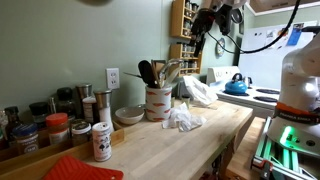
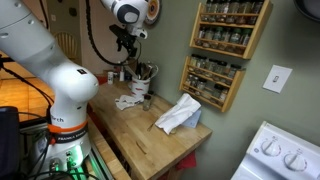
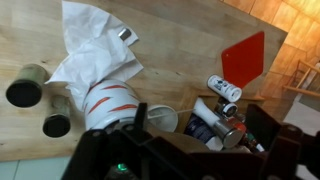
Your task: Move the wooden spoon and spatula to the counter
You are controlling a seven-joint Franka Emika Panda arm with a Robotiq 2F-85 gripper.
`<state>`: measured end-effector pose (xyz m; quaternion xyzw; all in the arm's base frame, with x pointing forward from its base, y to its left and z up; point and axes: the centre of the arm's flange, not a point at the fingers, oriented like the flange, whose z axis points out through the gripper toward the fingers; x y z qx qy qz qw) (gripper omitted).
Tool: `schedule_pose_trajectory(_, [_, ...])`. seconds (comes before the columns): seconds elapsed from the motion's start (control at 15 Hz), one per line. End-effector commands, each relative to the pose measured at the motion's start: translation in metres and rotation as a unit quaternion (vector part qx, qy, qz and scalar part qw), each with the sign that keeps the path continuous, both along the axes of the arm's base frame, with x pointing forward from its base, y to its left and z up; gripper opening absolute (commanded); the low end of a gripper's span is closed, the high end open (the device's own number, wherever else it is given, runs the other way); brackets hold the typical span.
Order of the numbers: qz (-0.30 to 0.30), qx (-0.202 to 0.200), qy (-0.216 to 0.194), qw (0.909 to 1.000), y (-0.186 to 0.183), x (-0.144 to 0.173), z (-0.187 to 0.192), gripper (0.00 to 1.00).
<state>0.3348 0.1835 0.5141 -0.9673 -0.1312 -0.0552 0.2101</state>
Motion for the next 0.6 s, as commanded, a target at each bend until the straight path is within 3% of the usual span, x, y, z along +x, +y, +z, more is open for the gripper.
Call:
schedule_pose_trajectory(0.0, [-0.069, -0.022, -0.018, 0.9972, 0.079, 0.023, -0.004, 1.00])
schedule_pose_trajectory(0.2, [-0.122, -0.039, -0.033, 0.9912, 0.115, 0.033, -0.003, 1.00])
schedule_pose_trajectory(0.27, [-0.091, -0.022, -0.037, 0.9949, 0.093, 0.012, -0.003, 1.00])
schedule_pose_trajectory(0.53, [-0.111, -0.028, -0.032, 0.9929, 0.107, 0.026, -0.005, 1.00])
